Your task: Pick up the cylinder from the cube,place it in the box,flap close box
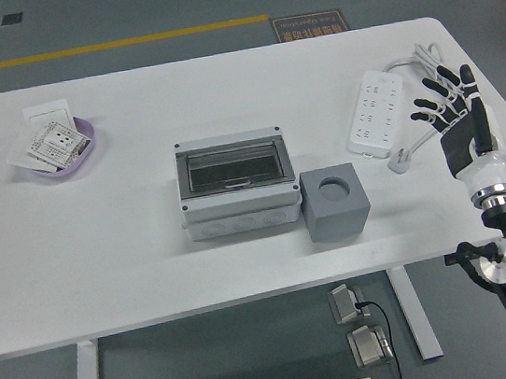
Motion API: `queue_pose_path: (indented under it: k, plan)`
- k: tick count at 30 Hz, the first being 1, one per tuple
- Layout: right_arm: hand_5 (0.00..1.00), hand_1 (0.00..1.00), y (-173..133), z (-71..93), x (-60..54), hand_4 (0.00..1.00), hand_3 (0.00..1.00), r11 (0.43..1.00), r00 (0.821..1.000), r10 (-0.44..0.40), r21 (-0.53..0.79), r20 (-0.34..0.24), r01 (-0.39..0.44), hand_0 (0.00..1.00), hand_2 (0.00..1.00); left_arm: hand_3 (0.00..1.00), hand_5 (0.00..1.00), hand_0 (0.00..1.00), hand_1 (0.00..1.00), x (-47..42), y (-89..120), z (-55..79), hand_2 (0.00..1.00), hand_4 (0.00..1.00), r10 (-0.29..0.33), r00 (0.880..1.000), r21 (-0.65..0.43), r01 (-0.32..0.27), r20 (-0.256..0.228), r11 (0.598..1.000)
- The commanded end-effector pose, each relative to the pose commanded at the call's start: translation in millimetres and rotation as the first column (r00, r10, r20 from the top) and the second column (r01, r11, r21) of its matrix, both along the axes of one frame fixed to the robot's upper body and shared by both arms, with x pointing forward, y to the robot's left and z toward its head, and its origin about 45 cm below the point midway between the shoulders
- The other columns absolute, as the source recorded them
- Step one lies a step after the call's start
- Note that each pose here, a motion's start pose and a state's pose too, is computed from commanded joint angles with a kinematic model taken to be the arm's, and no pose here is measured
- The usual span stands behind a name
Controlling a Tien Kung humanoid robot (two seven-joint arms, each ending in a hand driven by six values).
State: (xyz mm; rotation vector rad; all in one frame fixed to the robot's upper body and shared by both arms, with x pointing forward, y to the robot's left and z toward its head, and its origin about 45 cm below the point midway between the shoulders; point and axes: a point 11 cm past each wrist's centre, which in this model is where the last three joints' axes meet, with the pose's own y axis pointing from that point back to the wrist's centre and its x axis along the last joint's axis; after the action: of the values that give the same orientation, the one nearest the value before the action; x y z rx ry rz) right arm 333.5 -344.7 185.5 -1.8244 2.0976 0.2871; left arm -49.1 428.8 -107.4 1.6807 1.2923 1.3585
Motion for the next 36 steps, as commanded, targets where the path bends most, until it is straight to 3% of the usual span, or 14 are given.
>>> queue_pose_path:
  k: [25,36]
  plan:
    - [0.668,0.459,-11.9,6.9,0.3,0.823,0.707,0.995,0.999,-0.031,-0.095,-0.007,0.03,0.387,0.649,0.646,0.494,0.633,0.677,2.3,1.8,0.2,0.647,0.759,0.013,1.0,0.005,-0.013,0.019,1.0]
    - [0.668,0.459,-17.8,18.0,3.5,0.821,0.702,0.988,0.999,-0.043,-0.146,0.01,0.044,0.391,0.648,0.645,0.494,0.633,0.677,6.9,8.2,2.3,0.647,0.758,-0.002,1.0,0.014,0.002,0.023,1.0]
